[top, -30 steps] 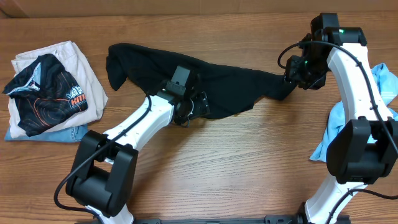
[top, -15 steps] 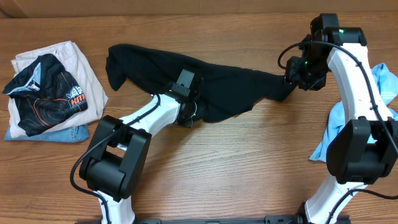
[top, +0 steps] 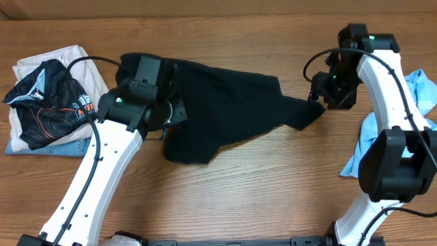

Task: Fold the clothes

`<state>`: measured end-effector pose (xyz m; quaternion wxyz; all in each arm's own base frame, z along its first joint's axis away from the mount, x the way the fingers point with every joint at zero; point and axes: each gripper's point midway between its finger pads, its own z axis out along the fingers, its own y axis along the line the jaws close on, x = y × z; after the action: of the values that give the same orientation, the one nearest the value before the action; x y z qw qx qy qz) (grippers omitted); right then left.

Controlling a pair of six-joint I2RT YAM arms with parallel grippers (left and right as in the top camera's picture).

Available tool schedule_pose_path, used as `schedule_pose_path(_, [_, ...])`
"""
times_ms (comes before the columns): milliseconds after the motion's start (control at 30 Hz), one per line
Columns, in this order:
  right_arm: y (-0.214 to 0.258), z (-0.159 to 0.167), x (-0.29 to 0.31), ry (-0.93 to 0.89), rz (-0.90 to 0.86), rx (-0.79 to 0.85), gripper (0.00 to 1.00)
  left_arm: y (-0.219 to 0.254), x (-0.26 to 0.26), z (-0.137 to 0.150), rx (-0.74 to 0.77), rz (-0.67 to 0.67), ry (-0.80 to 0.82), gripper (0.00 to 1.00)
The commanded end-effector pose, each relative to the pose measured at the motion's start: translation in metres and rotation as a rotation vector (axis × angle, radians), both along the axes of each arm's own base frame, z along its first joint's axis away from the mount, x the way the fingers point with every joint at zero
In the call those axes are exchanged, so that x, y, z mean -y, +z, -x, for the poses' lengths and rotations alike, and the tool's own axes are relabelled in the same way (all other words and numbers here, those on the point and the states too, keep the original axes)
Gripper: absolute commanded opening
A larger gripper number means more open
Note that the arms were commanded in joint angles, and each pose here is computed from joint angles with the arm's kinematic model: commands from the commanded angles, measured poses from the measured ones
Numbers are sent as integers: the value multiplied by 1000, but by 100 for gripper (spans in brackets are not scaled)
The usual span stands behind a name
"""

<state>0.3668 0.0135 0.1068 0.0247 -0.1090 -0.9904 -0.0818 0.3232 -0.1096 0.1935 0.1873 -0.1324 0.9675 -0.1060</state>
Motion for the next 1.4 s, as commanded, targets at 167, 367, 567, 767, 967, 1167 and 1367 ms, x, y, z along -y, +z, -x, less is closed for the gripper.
schedule_pose_path(167, [-43, -15, 3, -113, 16, 98, 61, -10, -62, 17, -66, -319, 79, 4])
schedule_pose_path(367, [-71, -31, 3, -181, 9, 186, 58, -9, -72, 19, -75, -354, 103, 4])
schedule_pose_path(567, [-90, -25, 3, -309, 0, 172, 57, -9, -71, 17, -67, -352, 104, 4])
schedule_pose_path(767, [-95, -21, 7, -341, 18, 161, 57, -8, -70, 15, -56, -348, 106, 11])
schedule_pose_path(967, [-96, -16, 7, -338, 27, 139, 57, 3, -70, -15, 74, -346, 145, 4])
schedule_pose_path(1167, [-96, -14, 7, -338, 28, 131, 57, -9, -60, -56, 151, -332, 161, 6])
schedule_pose_path(1367, [-96, -12, 7, -334, 29, 125, 57, -74, -46, -99, 104, -367, 93, 28])
